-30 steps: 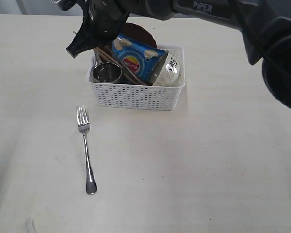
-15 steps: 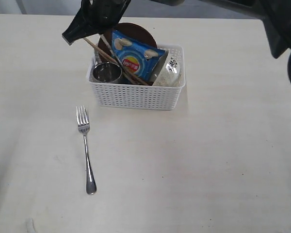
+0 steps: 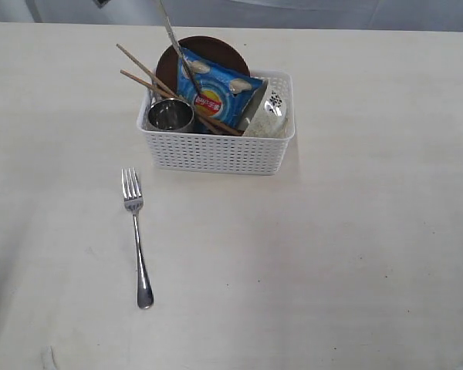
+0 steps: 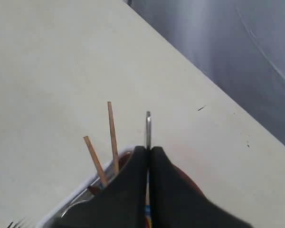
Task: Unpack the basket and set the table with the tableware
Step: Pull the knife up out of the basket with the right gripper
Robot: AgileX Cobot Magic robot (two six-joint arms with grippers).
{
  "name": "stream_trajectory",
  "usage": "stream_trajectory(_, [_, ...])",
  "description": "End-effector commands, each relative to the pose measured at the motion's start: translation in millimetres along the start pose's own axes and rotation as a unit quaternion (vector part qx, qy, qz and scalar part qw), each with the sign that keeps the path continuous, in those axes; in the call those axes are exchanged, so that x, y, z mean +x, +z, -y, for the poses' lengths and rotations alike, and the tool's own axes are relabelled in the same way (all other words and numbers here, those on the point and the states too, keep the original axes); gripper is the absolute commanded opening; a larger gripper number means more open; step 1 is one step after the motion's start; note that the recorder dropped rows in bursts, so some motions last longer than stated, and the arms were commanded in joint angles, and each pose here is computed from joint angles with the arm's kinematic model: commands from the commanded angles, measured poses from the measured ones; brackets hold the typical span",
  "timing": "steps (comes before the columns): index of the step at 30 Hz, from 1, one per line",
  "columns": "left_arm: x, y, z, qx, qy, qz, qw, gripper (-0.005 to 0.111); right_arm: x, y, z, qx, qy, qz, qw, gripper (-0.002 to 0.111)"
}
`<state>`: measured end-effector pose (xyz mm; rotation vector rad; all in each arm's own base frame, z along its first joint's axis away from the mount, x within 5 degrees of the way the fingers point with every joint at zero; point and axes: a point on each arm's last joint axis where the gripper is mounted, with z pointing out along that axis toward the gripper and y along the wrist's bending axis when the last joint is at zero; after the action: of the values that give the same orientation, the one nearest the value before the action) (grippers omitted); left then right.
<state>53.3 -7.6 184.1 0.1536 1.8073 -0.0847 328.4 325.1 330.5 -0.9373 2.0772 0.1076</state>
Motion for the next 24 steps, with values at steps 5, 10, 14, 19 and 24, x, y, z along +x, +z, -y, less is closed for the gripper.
stream_trajectory(5, [0, 0, 0.4, 0.003, -0.003, 0.004, 1.0, 0.0, -15, -38, -2, -0.004, -0.004, 0.036, 0.999, 0.0])
stream_trajectory(10, [0, 0, 0.4, 0.003, -0.003, 0.004, 1.0, 0.0, -14, -41, -4, -0.005, 0.0, 0.03, 1.0, 0.0])
stream_trajectory(14, [0, 0, 0.4, 0.003, -0.003, 0.004, 1.0, 0.0, -16, -43, -13, -0.012, -0.006, 0.036, 0.999, 0.0])
stream_trajectory(19, [0, 0, 0.4, 0.003, -0.003, 0.004, 1.0, 0.0, -19, -48, -27, -0.024, -0.017, 0.049, 0.998, 0.0])
stream_trajectory(24, [0, 0, 0.4, 0.003, -0.003, 0.004, 1.0, 0.0, -23, -63, -39, -0.037, -0.02, 0.062, 0.997, 0.0])
